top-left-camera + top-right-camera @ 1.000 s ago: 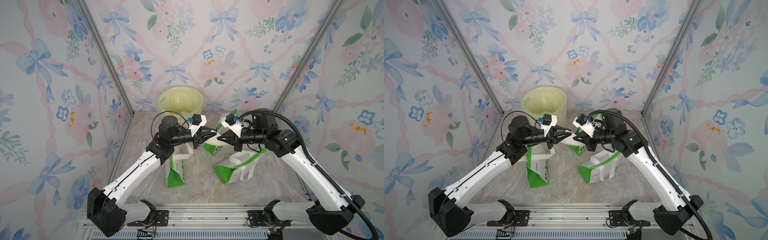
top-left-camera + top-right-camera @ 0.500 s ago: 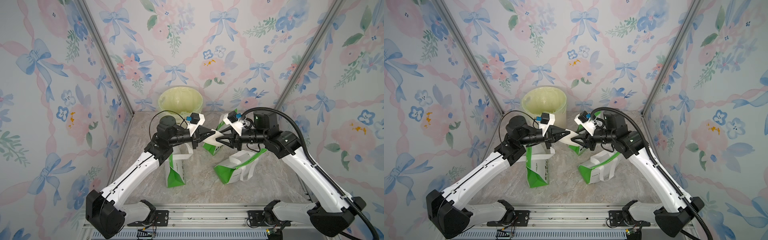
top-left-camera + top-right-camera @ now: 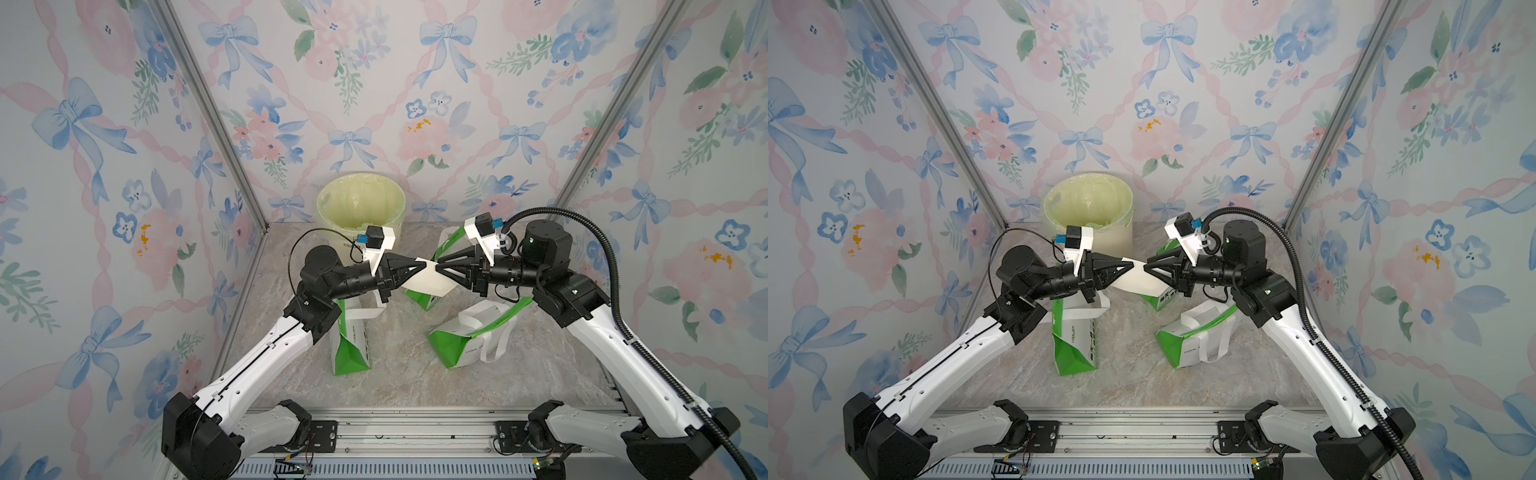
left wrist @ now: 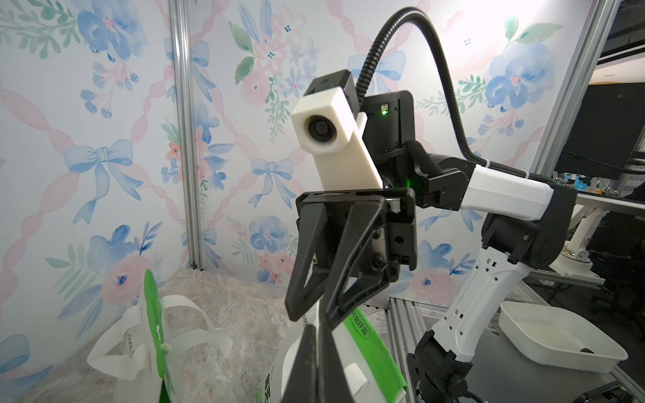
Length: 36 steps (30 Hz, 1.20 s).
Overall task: Shred takeout receipts and throw away
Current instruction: Shred the takeout receipt.
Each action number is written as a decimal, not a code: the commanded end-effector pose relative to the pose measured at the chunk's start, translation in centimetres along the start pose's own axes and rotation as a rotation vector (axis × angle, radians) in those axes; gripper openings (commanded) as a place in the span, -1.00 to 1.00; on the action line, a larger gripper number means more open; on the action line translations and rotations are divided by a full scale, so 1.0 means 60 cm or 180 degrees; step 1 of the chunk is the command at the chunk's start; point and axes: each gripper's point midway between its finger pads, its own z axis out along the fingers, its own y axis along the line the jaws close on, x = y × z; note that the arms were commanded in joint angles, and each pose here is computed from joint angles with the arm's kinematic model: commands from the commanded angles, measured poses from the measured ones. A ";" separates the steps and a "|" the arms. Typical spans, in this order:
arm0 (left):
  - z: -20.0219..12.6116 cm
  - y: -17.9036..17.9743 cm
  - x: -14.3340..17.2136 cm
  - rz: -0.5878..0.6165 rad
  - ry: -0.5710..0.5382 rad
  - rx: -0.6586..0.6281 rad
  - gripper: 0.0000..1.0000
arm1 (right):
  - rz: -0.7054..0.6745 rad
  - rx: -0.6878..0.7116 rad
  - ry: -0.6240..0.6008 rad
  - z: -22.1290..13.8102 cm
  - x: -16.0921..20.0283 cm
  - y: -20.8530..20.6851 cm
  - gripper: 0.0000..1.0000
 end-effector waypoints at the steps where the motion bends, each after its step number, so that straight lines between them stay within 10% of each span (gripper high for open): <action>1: -0.007 -0.007 -0.011 0.0007 -0.0101 -0.0002 -1.00 | -0.0013 -0.0104 -0.0150 -0.007 -0.017 0.011 -0.76; 8: -0.007 -0.009 -0.018 0.0024 -0.0155 0.0014 -1.00 | 0.0041 -0.0200 -0.0044 0.002 -0.002 0.021 -0.48; 19: -0.007 0.001 -0.020 -0.0101 -0.0198 -0.0093 -1.00 | 0.0012 -0.0242 -0.0053 0.001 -0.006 0.026 -1.00; 21: -0.004 0.006 -0.017 -0.0163 -0.0193 -0.0126 -0.35 | -0.0015 -0.0242 -0.0046 0.001 -0.007 0.025 -1.00; 24: 0.000 0.000 -0.015 -0.0171 -0.0178 -0.0072 -0.11 | -0.0060 -0.0254 0.0009 0.006 -0.006 0.026 -1.00; 36: 0.010 0.003 -0.013 -0.0299 -0.0151 -0.0025 -0.58 | -0.0198 -0.0198 0.0166 0.019 -0.002 0.019 -1.00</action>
